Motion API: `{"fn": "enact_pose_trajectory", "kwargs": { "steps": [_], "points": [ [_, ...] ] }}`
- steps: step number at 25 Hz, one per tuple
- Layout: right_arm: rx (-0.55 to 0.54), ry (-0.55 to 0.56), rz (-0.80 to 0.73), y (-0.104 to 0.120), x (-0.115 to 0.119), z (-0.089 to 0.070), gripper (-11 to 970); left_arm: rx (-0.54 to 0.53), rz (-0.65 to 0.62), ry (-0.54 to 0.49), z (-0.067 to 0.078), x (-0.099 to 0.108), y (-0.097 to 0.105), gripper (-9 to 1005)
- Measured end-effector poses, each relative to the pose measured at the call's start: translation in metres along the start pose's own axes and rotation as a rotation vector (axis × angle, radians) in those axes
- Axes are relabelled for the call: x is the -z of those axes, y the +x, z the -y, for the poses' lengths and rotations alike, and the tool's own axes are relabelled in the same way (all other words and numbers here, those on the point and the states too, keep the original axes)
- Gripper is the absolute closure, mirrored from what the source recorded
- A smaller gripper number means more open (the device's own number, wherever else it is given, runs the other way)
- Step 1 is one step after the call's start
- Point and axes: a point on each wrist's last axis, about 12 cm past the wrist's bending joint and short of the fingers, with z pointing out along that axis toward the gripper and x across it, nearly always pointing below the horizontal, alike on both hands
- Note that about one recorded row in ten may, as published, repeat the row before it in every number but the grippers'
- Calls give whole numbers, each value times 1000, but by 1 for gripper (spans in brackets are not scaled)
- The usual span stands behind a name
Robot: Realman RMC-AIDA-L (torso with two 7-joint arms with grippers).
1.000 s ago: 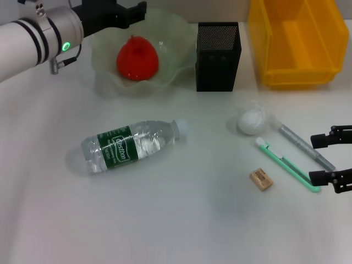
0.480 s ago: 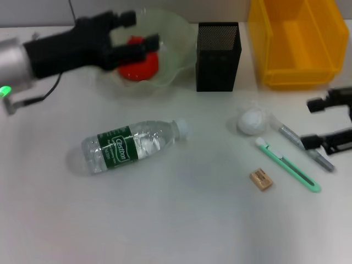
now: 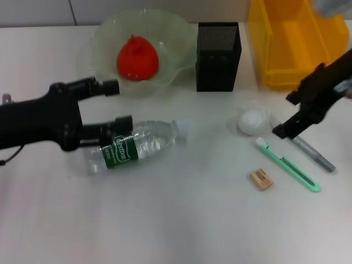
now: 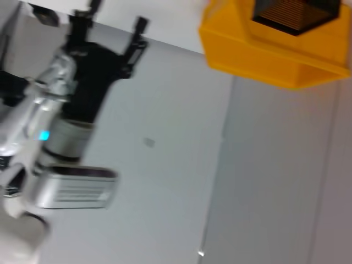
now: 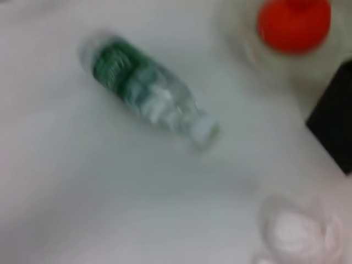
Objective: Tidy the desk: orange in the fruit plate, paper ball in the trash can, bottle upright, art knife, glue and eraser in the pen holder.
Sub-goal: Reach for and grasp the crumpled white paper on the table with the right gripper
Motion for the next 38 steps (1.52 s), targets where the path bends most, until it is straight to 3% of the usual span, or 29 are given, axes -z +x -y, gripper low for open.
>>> {"fn": "enact_pose_trajectory", "kwargs": {
  "steps": [3, 11, 21, 38],
  "points": [
    [-47, 77, -111, -24, -26, 3, 126, -5, -2, 34, 5, 2, 3, 153],
    [-87, 128, -166, -37, -67, 9, 127, 9, 4, 46, 9, 5, 10, 153],
    [-73, 201, -167, -39, -88, 15, 128, 31, 8, 32, 9, 7, 15, 153],
    [-48, 166, -164, -40, -113, 14, 130, 37, 14, -5, 4, 11, 17, 153]
  ]
}}
